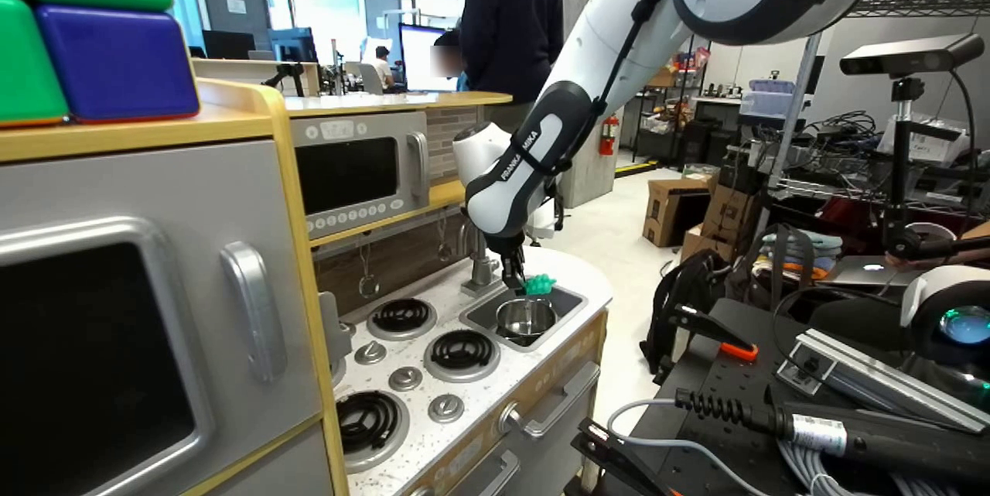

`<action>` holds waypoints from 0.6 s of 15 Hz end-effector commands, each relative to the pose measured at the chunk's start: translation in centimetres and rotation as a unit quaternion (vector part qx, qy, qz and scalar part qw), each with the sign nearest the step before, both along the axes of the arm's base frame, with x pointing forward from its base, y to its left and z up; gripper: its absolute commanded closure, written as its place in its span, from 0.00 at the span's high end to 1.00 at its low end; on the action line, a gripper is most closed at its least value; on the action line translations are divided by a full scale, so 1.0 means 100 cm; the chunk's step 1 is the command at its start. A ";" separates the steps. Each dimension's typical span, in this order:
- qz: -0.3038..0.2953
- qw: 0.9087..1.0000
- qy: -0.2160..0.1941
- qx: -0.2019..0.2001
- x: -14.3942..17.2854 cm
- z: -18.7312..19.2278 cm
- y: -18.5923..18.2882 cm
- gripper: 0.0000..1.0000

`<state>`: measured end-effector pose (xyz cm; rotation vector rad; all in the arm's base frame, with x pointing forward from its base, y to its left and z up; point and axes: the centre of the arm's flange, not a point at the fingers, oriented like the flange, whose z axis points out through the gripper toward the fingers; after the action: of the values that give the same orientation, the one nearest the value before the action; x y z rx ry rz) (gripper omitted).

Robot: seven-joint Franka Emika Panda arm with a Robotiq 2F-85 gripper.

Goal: Take the blue toy from the stove and put it in the pot

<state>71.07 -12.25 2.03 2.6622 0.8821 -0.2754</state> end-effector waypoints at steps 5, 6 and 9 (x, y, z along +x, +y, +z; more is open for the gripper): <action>-0.018 0.999 0.013 -0.028 0.043 -0.023 0.000 0.64; -0.016 0.999 0.013 -0.027 0.041 -0.023 0.001 0.72; 0.008 0.999 0.049 -0.007 0.016 -0.017 0.014 0.94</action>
<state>72.69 -11.81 0.44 2.6477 0.8544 -0.3335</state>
